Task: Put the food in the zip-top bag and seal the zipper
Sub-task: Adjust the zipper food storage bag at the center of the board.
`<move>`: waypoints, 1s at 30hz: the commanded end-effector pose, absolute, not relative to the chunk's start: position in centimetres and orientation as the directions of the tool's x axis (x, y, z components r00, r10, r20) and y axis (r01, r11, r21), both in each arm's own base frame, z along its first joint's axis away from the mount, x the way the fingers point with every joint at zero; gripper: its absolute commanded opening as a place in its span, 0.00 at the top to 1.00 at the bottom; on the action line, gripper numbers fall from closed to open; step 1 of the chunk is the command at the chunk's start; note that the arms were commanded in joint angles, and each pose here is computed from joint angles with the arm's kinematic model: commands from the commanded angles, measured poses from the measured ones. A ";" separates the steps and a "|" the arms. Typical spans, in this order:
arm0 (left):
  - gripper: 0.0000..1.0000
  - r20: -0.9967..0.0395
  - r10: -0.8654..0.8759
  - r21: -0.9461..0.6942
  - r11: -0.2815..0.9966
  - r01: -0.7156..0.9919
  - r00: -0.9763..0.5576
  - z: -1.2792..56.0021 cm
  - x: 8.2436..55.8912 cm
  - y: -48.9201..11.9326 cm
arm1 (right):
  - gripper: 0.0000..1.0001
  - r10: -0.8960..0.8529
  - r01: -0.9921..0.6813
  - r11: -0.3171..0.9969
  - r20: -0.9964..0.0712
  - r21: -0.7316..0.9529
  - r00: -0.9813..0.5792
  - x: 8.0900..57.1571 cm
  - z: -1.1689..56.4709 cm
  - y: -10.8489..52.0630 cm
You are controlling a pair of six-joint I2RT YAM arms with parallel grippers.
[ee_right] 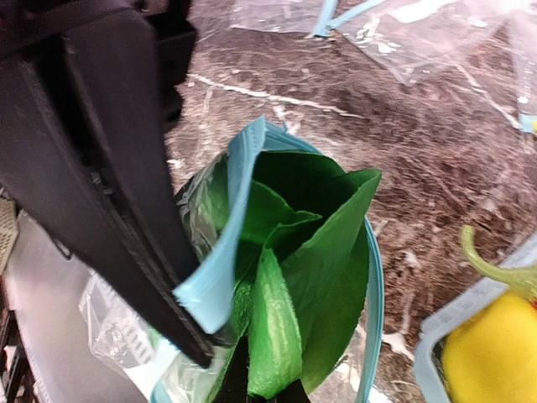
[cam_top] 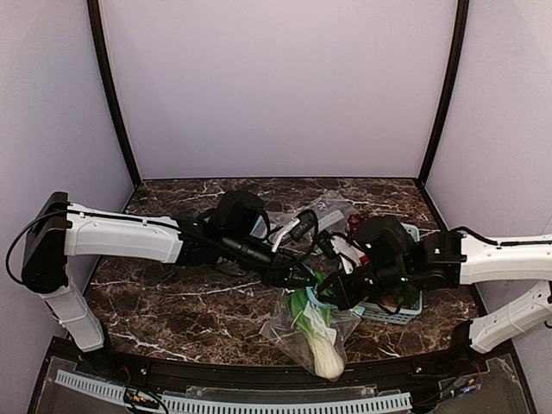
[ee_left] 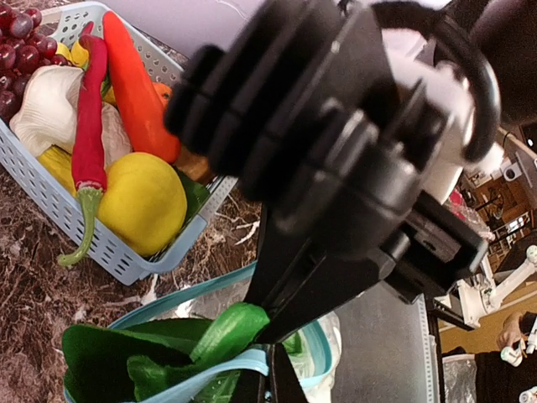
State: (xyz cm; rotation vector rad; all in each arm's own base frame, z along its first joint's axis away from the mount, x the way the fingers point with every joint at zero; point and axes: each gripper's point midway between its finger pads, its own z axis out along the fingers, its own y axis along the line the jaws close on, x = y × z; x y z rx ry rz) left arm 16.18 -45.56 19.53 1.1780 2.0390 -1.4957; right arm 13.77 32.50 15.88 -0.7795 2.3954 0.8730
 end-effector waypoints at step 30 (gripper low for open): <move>0.40 -0.451 0.225 -0.663 0.564 0.493 -0.864 10.6 17.4 -35.5 | 1.00 -0.424 -0.716 0.428 -0.577 0.551 -0.698 11.3 12.2 35.3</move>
